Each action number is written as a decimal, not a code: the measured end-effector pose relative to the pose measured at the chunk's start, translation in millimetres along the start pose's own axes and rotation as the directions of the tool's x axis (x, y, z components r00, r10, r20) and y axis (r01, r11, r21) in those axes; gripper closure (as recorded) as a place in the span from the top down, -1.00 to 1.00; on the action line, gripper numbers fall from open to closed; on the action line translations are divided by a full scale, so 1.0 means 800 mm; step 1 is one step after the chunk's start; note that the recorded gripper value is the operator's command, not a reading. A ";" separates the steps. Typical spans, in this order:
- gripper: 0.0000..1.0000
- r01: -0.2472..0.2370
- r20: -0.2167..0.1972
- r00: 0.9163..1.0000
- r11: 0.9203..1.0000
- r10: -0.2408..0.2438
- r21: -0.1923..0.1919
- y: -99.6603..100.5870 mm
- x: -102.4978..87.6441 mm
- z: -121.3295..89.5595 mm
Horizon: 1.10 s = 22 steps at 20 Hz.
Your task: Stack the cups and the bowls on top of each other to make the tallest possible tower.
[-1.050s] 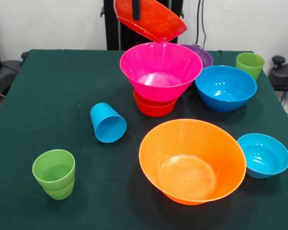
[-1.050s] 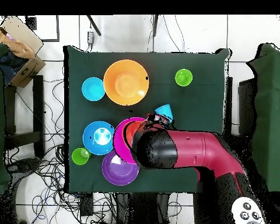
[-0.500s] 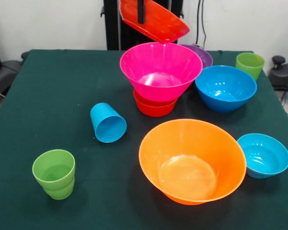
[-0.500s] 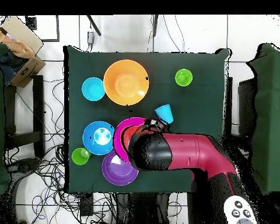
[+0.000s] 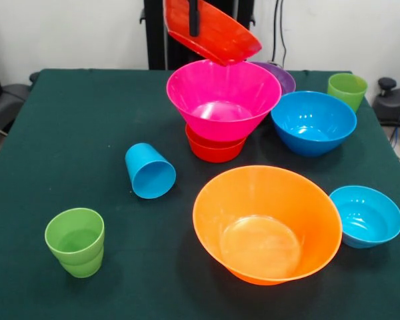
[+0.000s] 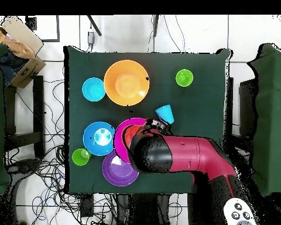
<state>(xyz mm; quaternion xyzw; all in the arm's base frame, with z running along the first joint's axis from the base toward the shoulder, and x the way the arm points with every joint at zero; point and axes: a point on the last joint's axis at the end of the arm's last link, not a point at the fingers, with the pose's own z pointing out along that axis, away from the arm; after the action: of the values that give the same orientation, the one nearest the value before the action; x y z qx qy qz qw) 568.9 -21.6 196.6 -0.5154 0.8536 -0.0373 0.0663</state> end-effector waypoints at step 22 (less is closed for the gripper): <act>-1.00 -0.039 0.029 0.999 0.998 0.041 -0.050 0.039 0.029 0.040</act>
<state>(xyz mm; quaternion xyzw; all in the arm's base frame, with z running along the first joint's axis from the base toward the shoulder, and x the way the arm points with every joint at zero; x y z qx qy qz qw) 535.4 -27.6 159.4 -0.5002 0.8633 -0.0070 0.0670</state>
